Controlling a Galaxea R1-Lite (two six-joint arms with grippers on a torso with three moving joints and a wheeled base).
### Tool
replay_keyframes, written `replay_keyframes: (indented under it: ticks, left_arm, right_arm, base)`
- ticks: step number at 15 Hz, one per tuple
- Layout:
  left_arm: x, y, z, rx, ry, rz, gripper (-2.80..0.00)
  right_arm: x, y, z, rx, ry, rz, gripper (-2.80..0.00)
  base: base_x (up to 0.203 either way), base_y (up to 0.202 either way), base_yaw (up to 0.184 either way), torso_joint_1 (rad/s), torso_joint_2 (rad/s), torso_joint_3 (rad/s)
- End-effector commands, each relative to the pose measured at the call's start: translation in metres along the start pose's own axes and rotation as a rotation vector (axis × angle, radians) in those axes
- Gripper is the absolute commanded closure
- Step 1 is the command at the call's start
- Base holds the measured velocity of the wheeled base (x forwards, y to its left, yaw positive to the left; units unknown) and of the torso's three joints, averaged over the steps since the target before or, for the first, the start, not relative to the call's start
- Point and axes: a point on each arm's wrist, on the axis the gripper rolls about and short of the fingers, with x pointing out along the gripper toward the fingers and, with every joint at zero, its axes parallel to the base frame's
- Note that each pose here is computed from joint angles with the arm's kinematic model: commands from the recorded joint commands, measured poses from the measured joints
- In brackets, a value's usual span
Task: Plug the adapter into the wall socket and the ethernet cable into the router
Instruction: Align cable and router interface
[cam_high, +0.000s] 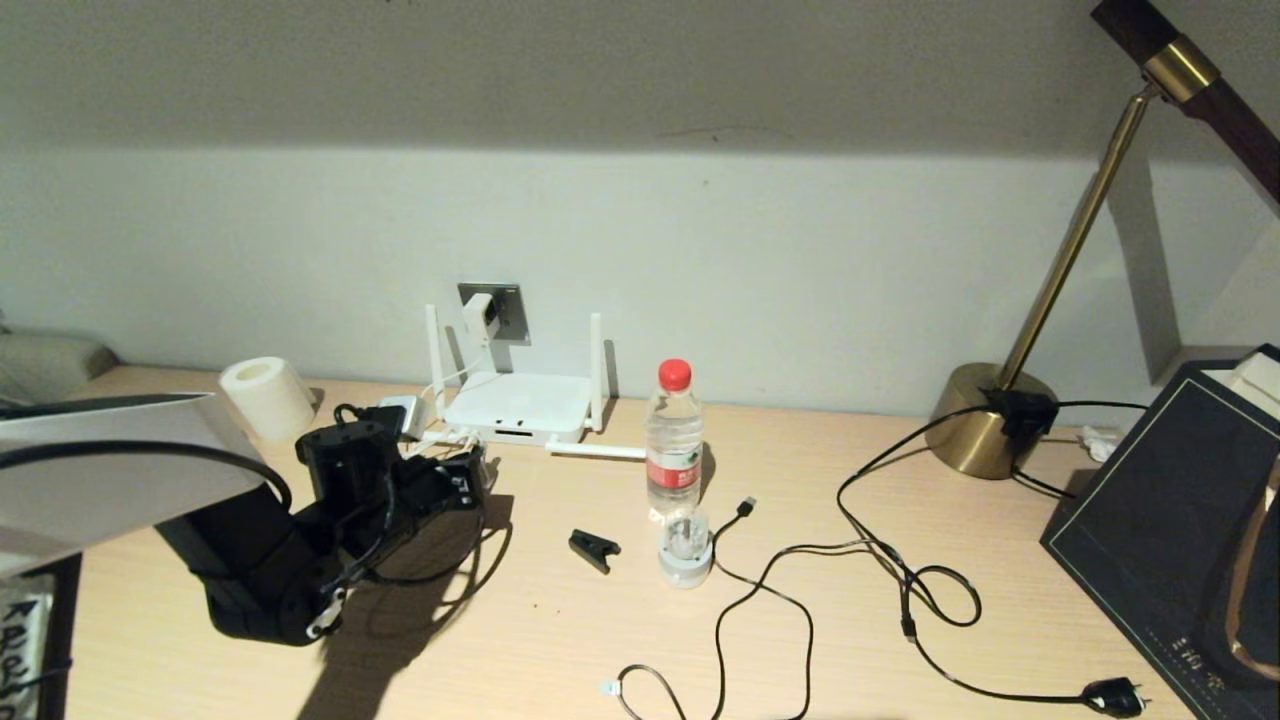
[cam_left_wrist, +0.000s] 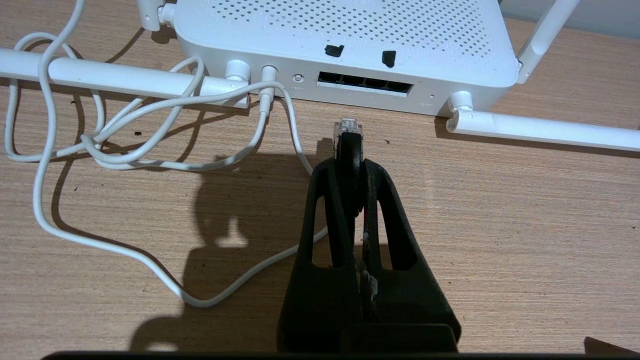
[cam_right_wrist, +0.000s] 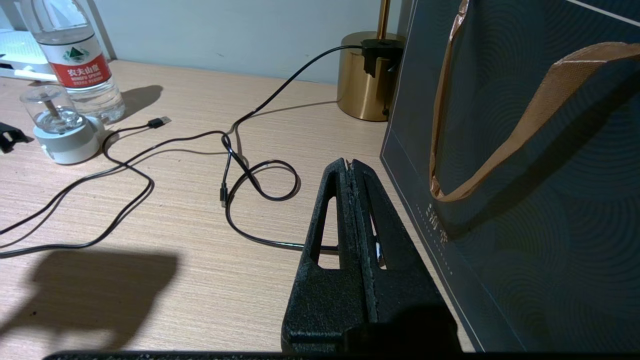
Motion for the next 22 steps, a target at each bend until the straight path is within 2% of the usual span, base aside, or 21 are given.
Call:
replay_keyframes:
  ticks: [1, 5, 11, 22]
  left_arm:
    - [0.004, 0.002, 0.003, -0.002, -0.02, 0.001, 0.0]
    - [0.011, 0.003, 0.007, -0.003, -0.015, 0.002, 0.0]
    - [0.024, 0.002, -0.003, -0.003, 0.005, -0.003, 0.0]
    - [0.035, 0.001, -0.006, 0.0, -0.005, -0.005, 0.0]
  right_arm:
    - [0.002, 0.0, -0.009, 0.0, 0.034, 0.002, 0.0]
    - [0.002, 0.0, -0.01, 0.0, 0.035, 0.002, 0.0]
    - [0.002, 0.0, -0.01, 0.0, 0.035, 0.002, 0.0]
    - [0.002, 0.0, -0.009, 0.0, 0.034, 0.002, 0.0]
  base:
    - [0.0, 0.0, 0.0, 0.0, 0.0, 0.0]
    - [0.0, 0.0, 0.0, 0.0, 0.0, 0.0]
    - [0.0, 0.0, 0.0, 0.0, 0.0, 0.0]
    - [0.0, 0.0, 0.0, 0.0, 0.0, 0.0]
